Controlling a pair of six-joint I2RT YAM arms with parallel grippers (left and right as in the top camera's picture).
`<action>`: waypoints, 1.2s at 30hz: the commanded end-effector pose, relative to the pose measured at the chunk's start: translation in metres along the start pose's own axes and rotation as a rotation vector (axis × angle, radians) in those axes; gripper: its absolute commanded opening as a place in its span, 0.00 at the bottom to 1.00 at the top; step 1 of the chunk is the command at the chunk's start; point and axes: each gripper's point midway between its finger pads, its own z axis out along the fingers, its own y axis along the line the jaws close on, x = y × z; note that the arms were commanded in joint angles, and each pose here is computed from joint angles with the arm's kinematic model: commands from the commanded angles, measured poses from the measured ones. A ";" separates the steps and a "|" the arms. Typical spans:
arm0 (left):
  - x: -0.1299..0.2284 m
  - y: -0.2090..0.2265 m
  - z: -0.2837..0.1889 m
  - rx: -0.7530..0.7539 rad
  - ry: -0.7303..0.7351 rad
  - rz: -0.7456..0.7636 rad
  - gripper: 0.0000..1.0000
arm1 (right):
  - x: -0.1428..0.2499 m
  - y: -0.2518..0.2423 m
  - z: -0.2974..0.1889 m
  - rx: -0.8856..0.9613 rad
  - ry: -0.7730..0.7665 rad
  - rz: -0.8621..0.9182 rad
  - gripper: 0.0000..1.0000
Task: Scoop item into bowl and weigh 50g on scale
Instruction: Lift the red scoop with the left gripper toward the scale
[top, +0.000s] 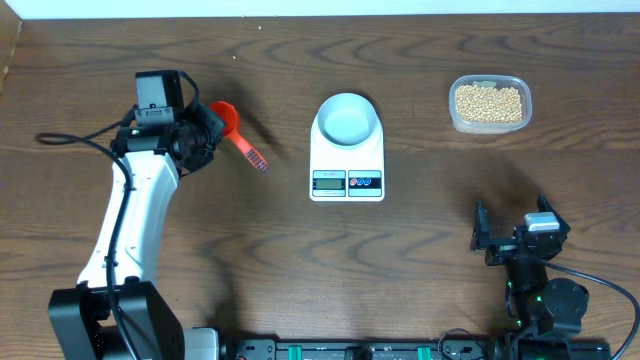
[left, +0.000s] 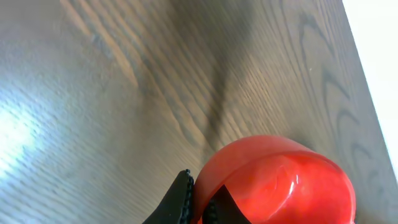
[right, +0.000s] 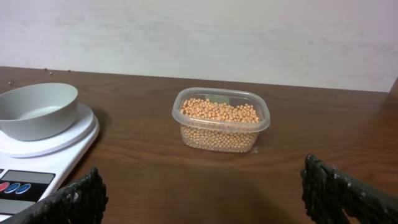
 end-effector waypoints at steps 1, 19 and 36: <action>0.010 -0.005 -0.006 0.008 0.022 -0.124 0.07 | 0.001 0.000 0.000 0.003 -0.001 -0.013 0.99; 0.041 -0.021 -0.003 0.013 0.075 -0.078 0.07 | 0.001 0.002 0.000 -0.004 -0.002 -0.013 0.99; 0.051 -0.026 -0.003 0.016 0.092 -0.052 0.07 | 0.000 0.004 0.000 -0.018 -0.003 -0.010 0.99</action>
